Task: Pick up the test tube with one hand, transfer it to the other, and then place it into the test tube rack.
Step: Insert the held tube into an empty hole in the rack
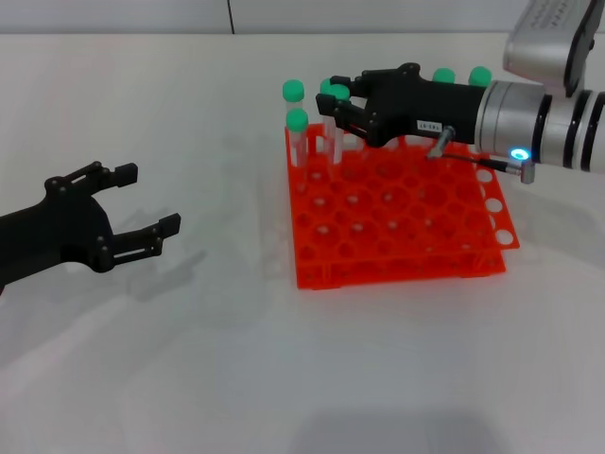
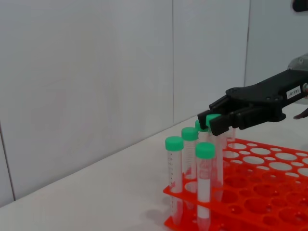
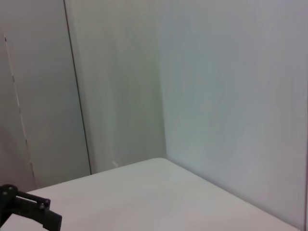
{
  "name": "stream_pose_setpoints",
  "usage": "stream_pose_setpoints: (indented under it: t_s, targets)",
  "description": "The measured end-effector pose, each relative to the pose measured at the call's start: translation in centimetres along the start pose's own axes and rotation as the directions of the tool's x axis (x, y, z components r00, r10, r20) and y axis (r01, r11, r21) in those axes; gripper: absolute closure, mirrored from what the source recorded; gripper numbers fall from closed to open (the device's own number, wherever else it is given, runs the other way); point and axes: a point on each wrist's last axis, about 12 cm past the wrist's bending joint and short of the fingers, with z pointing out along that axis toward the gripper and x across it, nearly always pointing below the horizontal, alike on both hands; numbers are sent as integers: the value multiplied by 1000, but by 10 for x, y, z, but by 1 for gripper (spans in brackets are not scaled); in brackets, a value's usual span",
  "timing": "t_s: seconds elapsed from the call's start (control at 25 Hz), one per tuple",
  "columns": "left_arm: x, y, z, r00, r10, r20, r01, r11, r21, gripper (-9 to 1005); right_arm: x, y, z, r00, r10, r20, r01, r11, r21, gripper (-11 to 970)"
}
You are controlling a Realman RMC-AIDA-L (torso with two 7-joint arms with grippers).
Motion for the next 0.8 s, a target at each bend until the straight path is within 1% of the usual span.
stream_pose_setpoints:
  t_s: [0.52,0.72,0.8]
  targets:
    - [1,0,-1,1000,7,-11,-7,1000,0,134,-2,3,2,1000,18,18,-18,1000,-10,691]
    - [1,2,-3,1000,7,-11,-7,1000,-8,134,-2,4,1,1000,16,21,-16,1000,-12,502]
    - [1,2,-5,1000,5,-11,-5,1000,-15,134,-4,6,-1,999,15,35,-14,1000,-22,492]
